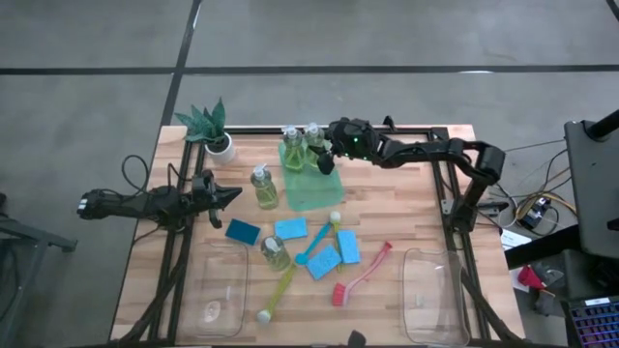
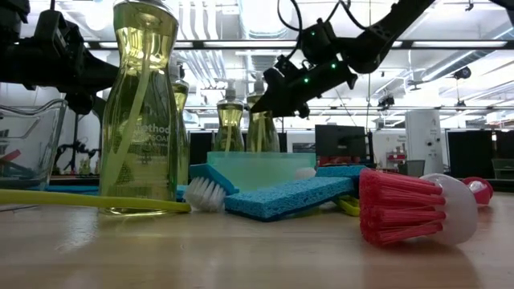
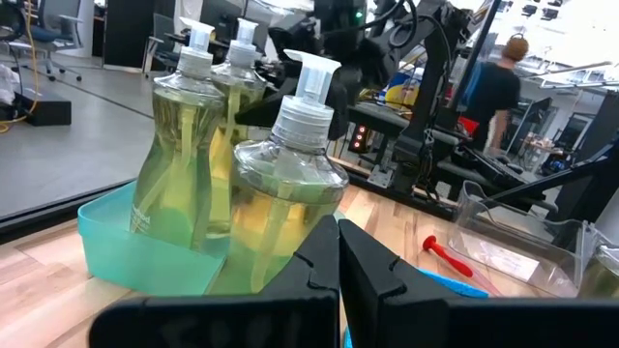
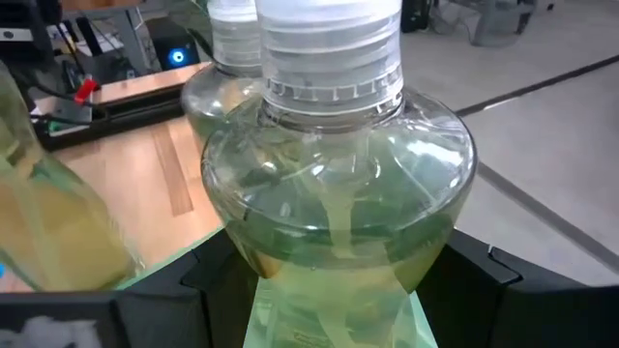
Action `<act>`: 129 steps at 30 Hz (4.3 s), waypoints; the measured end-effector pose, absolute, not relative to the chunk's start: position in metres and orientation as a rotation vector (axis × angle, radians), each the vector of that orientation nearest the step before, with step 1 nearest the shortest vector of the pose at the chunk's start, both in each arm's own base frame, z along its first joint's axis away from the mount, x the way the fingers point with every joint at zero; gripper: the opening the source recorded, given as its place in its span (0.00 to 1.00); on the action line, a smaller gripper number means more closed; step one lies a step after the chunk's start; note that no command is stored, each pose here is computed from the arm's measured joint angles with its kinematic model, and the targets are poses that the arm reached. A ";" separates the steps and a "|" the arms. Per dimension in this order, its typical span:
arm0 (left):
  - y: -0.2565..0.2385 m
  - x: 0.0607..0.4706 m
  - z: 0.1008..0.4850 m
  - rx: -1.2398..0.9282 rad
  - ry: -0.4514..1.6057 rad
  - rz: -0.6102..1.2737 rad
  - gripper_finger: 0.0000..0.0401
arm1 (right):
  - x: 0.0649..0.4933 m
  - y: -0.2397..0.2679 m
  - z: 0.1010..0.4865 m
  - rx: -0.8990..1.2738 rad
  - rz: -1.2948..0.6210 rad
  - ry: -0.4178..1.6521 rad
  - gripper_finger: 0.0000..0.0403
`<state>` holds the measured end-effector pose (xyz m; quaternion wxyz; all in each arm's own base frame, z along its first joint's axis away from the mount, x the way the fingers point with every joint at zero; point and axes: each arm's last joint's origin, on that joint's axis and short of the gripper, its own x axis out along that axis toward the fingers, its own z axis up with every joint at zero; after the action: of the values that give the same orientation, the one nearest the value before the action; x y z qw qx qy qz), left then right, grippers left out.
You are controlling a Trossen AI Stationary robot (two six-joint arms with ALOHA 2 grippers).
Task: Pick & Place Kitchen Sink Supplies
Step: Put the green soap dispenser into the green bin
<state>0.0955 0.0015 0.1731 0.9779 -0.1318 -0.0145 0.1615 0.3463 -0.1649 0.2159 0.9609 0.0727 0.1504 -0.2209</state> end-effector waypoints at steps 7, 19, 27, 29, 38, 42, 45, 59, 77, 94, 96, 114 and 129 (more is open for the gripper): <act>0.002 0.095 0.173 -0.266 -0.029 0.326 0.00 | 0.345 -0.173 0.205 0.165 -0.478 0.312 0.57; 0.001 0.095 0.173 -0.266 -0.030 0.325 0.00 | 0.344 -0.173 0.207 0.170 -0.476 0.314 0.71; 0.001 0.095 0.173 -0.266 -0.030 0.325 0.00 | 0.336 -0.168 0.230 0.137 -0.471 0.286 0.79; 0.002 0.095 0.173 -0.266 -0.030 0.326 0.00 | 0.331 -0.166 0.238 0.129 -0.470 0.283 0.80; 0.002 0.095 0.173 -0.265 -0.029 0.326 0.00 | 0.309 -0.143 0.281 0.176 -0.411 0.252 0.79; 0.002 0.095 0.173 -0.266 -0.029 0.326 0.00 | 0.300 -0.125 0.297 0.206 -0.363 0.253 0.77; 0.002 0.095 0.173 -0.266 -0.030 0.326 0.00 | 0.291 -0.110 0.306 0.218 -0.334 0.280 0.76; 0.002 0.095 0.173 -0.266 -0.029 0.326 0.00 | 0.261 -0.057 0.345 0.311 -0.174 0.219 0.57; 0.002 0.095 0.177 -0.354 -0.088 0.351 0.00 | 0.261 -0.048 0.347 0.645 -0.221 0.176 0.03; 0.004 0.094 0.184 -0.662 -0.228 0.376 0.11 | 0.260 -0.051 0.348 0.681 -0.309 0.133 0.02; 0.004 0.094 0.184 -0.631 -0.222 0.378 0.18 | 0.260 -0.051 0.348 0.687 -0.311 0.132 0.02; 0.004 0.095 0.173 -0.381 -0.062 0.428 0.81 | 0.260 -0.052 0.348 0.712 -0.338 0.120 0.02; 0.003 0.101 0.165 -0.220 0.059 0.434 0.82 | 0.260 -0.052 0.347 0.759 -0.360 0.107 0.02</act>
<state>0.1014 0.0035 0.1653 0.9701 -0.1089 0.0292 0.2149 0.2601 -0.0523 0.3474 0.9117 0.3682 0.0518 -0.1748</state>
